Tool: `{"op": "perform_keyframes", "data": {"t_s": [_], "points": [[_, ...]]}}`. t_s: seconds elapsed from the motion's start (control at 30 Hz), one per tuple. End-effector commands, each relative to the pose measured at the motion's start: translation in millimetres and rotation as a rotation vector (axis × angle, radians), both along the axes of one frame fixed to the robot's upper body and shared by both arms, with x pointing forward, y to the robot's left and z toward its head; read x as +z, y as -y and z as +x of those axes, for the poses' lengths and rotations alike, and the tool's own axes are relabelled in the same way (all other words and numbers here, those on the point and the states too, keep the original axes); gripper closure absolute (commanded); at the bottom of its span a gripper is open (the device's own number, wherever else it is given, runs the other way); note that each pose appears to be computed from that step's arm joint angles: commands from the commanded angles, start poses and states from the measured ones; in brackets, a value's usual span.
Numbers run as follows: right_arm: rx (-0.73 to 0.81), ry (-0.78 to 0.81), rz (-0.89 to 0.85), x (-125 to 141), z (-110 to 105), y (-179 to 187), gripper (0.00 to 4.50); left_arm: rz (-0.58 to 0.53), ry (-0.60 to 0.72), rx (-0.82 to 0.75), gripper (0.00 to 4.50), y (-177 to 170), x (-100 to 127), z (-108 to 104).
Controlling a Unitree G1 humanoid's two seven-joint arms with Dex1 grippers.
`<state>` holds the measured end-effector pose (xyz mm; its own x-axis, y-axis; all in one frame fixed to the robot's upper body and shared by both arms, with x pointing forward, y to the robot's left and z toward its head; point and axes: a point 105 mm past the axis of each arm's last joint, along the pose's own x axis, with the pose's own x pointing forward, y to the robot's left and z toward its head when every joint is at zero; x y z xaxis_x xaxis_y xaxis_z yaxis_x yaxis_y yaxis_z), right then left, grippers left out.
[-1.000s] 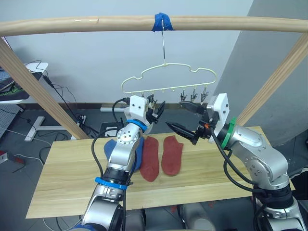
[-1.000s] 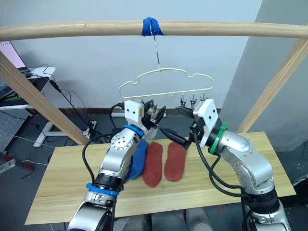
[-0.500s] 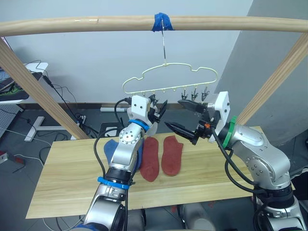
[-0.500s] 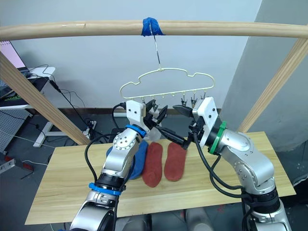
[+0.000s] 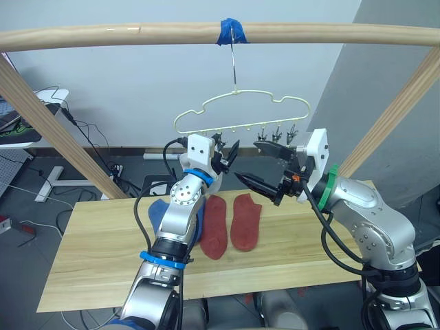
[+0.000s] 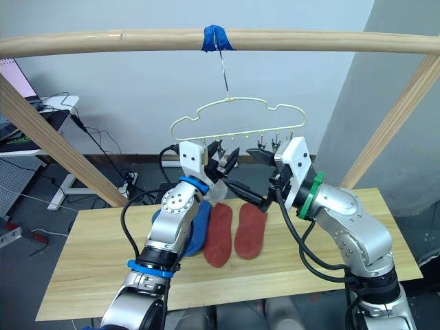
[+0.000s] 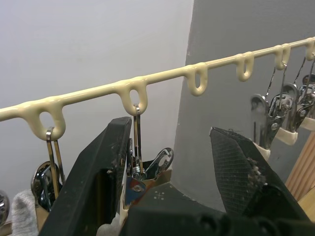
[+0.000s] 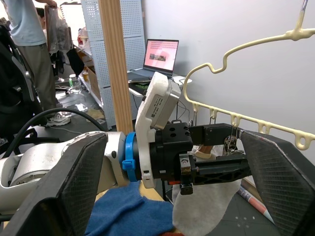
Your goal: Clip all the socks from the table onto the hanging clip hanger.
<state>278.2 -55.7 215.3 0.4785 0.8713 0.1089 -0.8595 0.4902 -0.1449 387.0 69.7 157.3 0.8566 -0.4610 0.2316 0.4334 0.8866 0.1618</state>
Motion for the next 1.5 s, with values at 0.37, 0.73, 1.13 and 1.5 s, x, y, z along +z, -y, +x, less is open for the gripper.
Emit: {"op": "perform_keyframes", "data": {"t_s": [0.37, 0.73, 1.13, 1.5], "points": [[0.017, 0.053, 0.024, 13, -6, 0, 0.00, -0.021, 0.035, 0.007, 4.02, 0, 13, 3], [-0.049, -0.043, -0.126, -29, 7, 6, 0.00, -0.122, -0.076, -0.056, 4.49, 1, 12, -1], [-0.136, -0.243, -0.524, -170, 51, 5, 0.00, -0.284, -0.572, -0.357, 4.49, -43, 12, -29], [-0.203, -0.376, -0.586, -224, 75, -12, 0.00, -0.245, -0.604, -0.397, 4.49, -43, 17, -41]]}}
